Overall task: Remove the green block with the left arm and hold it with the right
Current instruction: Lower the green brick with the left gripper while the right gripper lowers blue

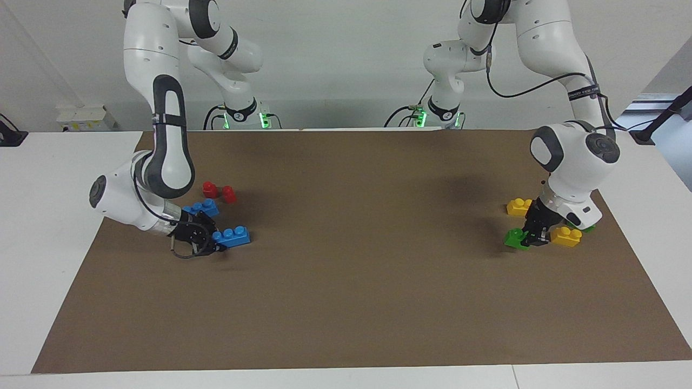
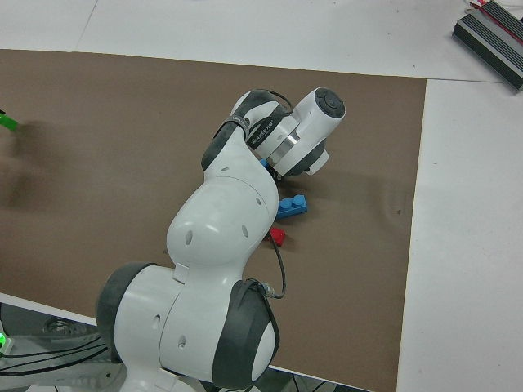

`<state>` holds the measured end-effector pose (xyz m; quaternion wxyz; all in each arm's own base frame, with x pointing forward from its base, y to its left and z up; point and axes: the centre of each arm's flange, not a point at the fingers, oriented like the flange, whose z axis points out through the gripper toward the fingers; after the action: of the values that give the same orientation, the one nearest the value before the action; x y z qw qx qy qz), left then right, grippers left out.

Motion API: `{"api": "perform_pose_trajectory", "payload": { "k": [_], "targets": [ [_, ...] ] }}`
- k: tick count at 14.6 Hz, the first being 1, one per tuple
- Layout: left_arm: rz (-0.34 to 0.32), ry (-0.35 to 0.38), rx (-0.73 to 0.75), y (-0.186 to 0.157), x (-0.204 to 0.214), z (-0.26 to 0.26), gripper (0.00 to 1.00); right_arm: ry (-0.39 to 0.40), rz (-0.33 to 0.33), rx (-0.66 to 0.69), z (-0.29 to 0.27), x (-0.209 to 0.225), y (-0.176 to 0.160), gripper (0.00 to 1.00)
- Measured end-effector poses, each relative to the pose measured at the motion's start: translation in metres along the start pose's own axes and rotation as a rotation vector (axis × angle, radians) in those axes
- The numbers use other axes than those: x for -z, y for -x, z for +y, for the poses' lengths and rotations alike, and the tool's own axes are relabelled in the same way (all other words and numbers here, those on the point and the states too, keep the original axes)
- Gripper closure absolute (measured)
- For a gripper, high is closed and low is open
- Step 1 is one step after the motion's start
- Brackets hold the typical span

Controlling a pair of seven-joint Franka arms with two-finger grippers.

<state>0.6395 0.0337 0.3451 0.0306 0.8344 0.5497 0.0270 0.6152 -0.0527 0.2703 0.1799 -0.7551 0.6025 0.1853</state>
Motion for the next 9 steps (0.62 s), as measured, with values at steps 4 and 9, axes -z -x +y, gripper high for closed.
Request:
{"api": "perform_pose_trajectory", "payload": {
  "k": [4, 9],
  "targets": [
    [0.028, 0.007, -0.025, -0.004, -0.020, 0.008, 0.65, -0.034, 0.013, 0.023, -0.007, 0.021, 0.011, 0.02],
    [0.045, 0.010, -0.128, -0.002, -0.024, 0.012, 0.49, 0.000, 0.121, 0.213, -0.022, 0.088, 0.076, 0.00]
  ]
}}
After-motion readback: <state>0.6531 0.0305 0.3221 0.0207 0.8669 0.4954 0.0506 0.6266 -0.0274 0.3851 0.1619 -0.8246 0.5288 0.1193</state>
